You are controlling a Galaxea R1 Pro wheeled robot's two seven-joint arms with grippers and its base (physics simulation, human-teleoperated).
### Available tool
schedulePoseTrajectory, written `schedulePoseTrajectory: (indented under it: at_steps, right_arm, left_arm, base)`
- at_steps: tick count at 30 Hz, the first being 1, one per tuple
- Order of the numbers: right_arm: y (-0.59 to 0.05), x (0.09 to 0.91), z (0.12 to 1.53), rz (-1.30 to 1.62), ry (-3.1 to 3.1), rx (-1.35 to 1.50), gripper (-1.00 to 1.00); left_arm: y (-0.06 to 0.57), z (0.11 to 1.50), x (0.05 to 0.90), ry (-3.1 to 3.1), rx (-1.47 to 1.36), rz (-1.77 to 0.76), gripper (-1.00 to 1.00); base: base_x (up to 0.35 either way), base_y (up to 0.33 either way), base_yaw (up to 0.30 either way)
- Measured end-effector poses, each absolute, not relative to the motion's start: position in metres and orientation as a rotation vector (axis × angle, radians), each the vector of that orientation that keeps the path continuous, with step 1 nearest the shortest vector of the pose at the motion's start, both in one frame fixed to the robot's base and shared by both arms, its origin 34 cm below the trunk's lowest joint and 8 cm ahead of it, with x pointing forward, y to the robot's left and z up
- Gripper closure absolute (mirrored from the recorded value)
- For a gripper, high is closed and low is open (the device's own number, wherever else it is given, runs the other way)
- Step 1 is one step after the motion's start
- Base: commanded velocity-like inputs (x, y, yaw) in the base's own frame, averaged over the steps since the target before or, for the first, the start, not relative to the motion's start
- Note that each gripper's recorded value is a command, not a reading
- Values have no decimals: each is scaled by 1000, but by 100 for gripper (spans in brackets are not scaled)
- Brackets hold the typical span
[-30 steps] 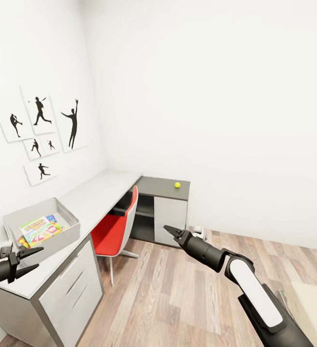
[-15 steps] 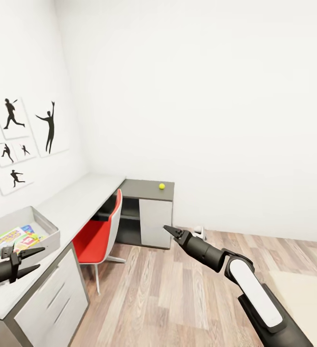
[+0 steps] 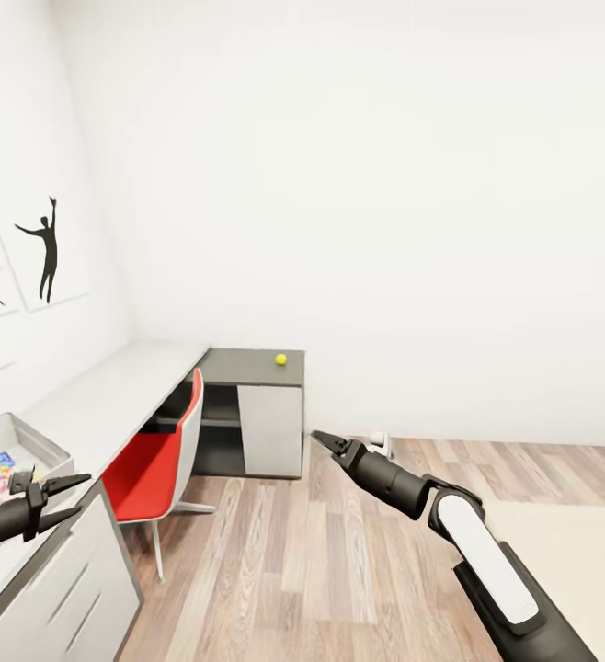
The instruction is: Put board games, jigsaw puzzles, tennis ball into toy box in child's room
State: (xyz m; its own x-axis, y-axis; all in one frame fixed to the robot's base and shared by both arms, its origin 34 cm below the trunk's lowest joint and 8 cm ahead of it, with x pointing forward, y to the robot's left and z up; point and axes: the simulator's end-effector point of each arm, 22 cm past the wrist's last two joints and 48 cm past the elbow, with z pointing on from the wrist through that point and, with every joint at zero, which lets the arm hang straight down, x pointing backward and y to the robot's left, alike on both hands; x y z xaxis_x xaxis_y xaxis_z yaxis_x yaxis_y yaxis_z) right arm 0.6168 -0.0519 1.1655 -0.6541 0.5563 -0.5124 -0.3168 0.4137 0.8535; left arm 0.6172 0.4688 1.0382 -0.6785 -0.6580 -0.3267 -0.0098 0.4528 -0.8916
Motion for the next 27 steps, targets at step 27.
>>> schedulePoseTrajectory:
  at_steps: [27]
  right_arm:
    - [-33,615,1164,1259,1868,139,-100]
  left_arm:
    - [437,976,635,2287,-562,-961,-100]
  base:
    - [0,0,-157]
